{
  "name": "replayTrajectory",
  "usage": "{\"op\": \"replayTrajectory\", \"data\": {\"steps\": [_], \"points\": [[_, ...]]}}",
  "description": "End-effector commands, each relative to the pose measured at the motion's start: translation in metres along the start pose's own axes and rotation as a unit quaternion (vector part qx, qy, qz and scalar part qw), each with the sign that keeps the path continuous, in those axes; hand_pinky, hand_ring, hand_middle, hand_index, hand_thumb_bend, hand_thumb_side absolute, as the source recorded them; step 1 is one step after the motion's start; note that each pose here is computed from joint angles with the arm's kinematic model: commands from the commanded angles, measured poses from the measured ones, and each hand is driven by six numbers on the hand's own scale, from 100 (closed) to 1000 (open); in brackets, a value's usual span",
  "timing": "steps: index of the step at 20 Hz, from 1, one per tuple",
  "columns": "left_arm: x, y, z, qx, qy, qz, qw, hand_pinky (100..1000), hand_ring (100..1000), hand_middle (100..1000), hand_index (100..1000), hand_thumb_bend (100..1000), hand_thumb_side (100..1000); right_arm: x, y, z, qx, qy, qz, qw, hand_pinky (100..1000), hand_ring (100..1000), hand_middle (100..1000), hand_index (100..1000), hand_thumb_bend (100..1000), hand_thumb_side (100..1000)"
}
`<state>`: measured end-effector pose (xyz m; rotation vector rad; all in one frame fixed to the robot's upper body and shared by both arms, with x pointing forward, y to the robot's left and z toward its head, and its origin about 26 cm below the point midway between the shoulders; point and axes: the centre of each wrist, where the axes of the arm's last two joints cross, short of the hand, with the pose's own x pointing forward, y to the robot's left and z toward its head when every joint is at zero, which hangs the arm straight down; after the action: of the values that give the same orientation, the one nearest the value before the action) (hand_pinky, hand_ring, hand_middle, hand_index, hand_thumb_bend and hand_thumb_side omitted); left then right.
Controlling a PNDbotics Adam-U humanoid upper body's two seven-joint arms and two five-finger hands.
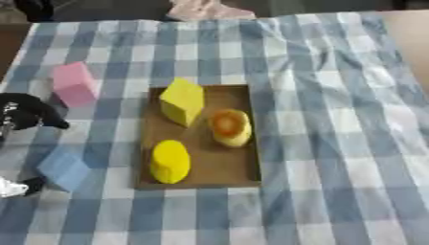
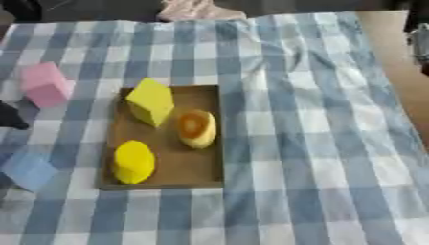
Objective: Pick up objects on the table and place them in the box.
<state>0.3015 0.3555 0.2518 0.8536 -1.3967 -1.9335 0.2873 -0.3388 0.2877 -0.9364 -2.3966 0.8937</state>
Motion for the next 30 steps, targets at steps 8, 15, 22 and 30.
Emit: {"op": "replayTrajectory", "data": {"steps": [8,15,22,30], "points": [[-0.018,-0.003,-0.002,-0.031,0.016,-0.01,0.999,969,913,812,917,413,307,0.004,-0.007,-0.003,-0.01,-0.008,0.008,1.0,861,704,662,865,100,433],[-0.022,-0.008,-0.005,-0.044,0.018,-0.012,0.999,967,910,811,917,431,290,0.003,-0.005,-0.002,-0.012,-0.002,0.002,1.0,861,699,656,863,100,435],[-0.024,-0.011,-0.009,-0.045,0.013,-0.009,0.999,962,904,804,912,405,282,0.003,-0.004,-0.001,-0.011,0.003,-0.002,1.0,862,697,654,863,100,435],[-0.024,-0.016,-0.013,-0.059,0.004,-0.012,0.998,957,898,799,900,383,266,0.003,-0.003,-0.001,-0.014,0.008,-0.006,1.0,862,695,653,863,100,437]]}}
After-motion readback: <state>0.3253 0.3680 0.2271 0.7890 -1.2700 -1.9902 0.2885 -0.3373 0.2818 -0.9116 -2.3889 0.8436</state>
